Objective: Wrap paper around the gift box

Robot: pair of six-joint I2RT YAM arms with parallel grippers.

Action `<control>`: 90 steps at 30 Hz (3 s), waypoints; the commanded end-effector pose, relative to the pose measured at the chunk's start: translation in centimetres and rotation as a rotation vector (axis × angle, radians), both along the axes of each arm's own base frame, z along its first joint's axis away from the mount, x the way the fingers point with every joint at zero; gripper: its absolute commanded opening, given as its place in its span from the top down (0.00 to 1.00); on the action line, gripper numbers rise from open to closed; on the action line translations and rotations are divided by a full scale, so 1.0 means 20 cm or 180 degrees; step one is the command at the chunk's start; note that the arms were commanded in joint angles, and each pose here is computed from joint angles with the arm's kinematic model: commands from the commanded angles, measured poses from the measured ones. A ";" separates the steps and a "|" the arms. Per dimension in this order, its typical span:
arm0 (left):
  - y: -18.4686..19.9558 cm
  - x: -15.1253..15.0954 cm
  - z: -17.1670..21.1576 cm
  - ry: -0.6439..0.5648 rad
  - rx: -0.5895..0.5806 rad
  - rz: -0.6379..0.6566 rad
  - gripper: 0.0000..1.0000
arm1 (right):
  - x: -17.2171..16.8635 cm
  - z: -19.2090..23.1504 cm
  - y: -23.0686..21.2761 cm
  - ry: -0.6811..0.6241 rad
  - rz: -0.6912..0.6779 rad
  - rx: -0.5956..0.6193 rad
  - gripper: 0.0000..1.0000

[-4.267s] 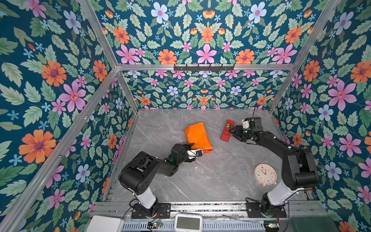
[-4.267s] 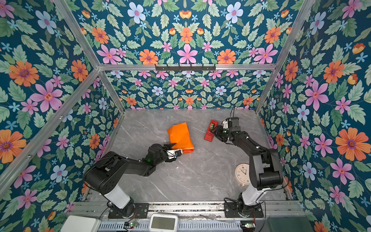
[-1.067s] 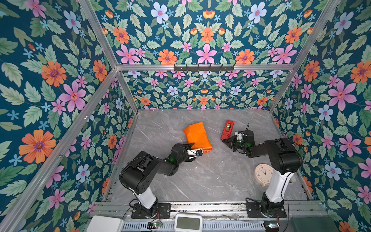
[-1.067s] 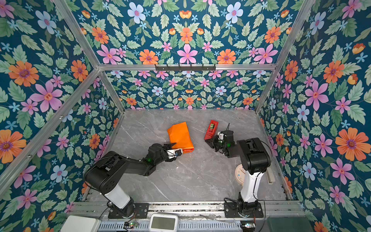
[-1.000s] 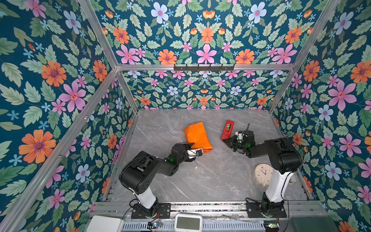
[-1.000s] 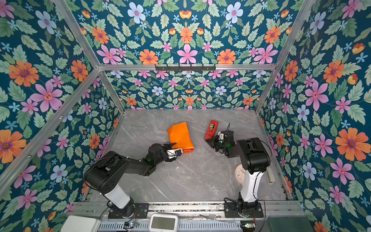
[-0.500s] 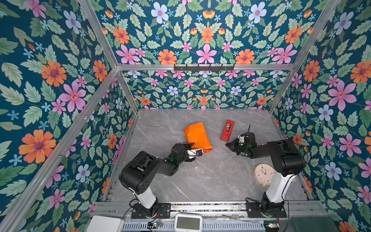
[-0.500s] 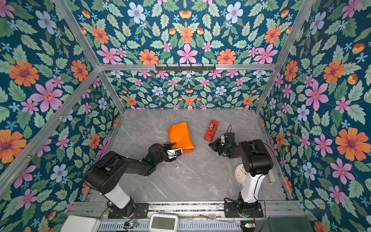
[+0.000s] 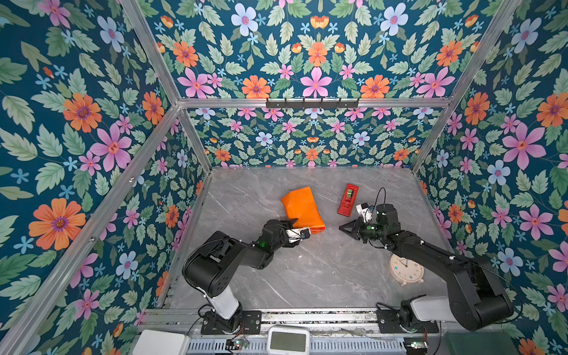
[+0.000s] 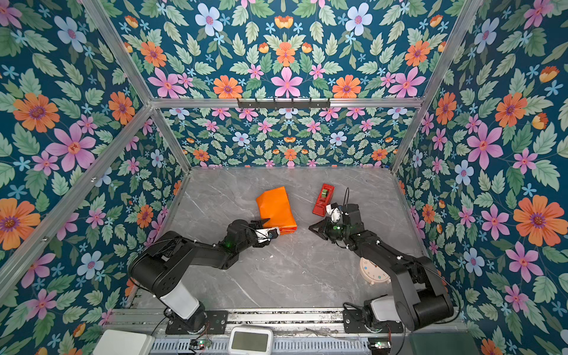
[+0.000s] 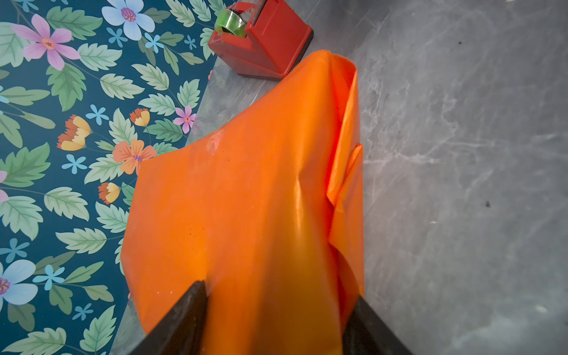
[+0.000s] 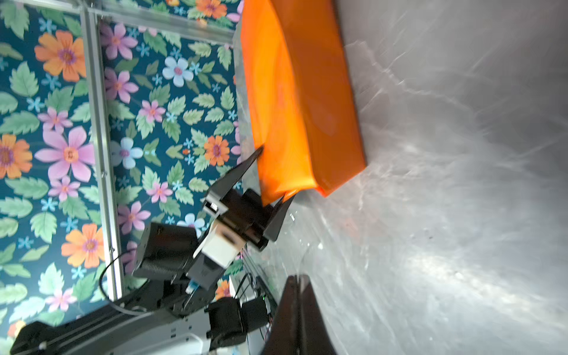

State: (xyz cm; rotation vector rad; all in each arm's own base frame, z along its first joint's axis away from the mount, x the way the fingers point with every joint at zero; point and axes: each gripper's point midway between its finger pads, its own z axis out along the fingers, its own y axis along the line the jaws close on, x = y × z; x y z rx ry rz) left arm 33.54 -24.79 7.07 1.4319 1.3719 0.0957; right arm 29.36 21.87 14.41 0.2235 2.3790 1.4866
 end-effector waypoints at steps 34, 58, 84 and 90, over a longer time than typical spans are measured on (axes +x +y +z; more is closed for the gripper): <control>0.04 0.00 -0.06 0.0195 0.0046 0.0120 0.34 | 0.04 -0.11 0.37 -0.0129 0.0982 -0.0068 1.00; 0.05 0.01 -0.06 0.0213 0.0016 0.0137 0.35 | -0.21 -0.07 0.38 -0.2564 0.2135 -0.1152 1.00; 0.05 0.02 -0.06 0.0208 0.0006 0.0149 0.35 | -0.20 -0.24 0.54 -0.3480 0.2444 -0.1651 1.00; 0.05 0.02 -0.06 0.0209 0.0005 0.0150 0.35 | -0.15 -0.25 0.60 -0.3659 0.2407 -0.1619 1.00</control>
